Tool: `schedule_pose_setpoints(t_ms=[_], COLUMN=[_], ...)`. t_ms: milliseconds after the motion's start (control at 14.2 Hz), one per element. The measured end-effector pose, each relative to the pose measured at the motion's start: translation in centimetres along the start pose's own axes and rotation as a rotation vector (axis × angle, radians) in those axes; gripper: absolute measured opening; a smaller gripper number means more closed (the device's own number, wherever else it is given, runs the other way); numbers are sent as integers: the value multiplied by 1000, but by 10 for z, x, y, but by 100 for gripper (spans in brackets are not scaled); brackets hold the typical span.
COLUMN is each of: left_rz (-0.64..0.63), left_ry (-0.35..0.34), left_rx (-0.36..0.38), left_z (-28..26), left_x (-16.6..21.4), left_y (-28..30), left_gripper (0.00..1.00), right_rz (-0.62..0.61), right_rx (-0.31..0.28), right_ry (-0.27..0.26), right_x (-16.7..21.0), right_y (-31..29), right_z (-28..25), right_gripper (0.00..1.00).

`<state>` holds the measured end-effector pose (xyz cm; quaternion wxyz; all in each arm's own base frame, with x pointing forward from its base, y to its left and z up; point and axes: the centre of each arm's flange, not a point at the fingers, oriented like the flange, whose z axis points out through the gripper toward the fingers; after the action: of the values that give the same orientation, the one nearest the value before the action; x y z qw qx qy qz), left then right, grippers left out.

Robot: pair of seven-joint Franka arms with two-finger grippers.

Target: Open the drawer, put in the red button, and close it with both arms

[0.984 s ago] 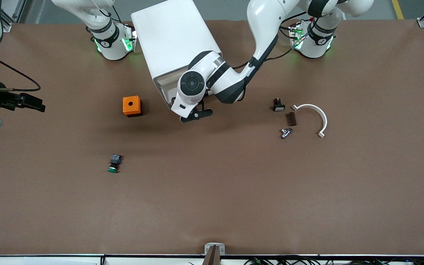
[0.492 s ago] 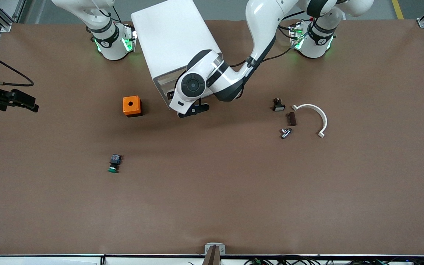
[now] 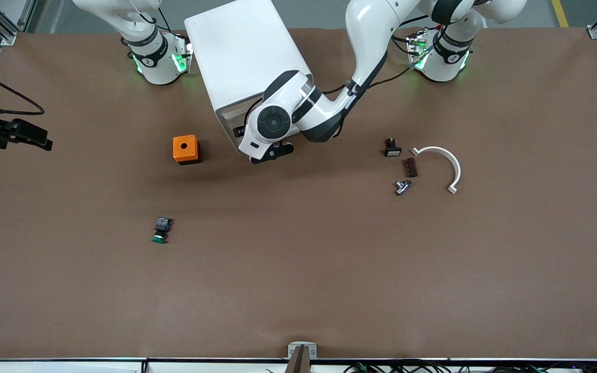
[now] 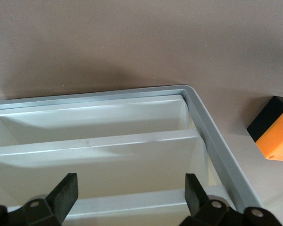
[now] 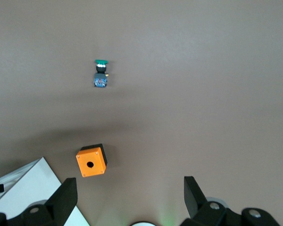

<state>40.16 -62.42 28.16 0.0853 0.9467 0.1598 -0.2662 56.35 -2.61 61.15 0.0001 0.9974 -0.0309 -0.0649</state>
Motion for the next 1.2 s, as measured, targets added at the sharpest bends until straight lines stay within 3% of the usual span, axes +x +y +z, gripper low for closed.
schedule_pose_setpoints(t_ms=[352,914,1195], left_rz=[-22,-113,-167], left_ry=[13,210,259], left_rx=[-43,-145,-88], left_z=[-27,-186,-241], left_x=[16,105,132], left_y=[-3,-63,-110], left_gripper=[100,100,100], right_rz=[11,4,3], right_rx=[3,3,4], right_ry=[18,10,-1], right_x=[-14,-30,-38], right_y=[7,5,5], right_z=[-16,-27,-22], right_gripper=[100,100,100])
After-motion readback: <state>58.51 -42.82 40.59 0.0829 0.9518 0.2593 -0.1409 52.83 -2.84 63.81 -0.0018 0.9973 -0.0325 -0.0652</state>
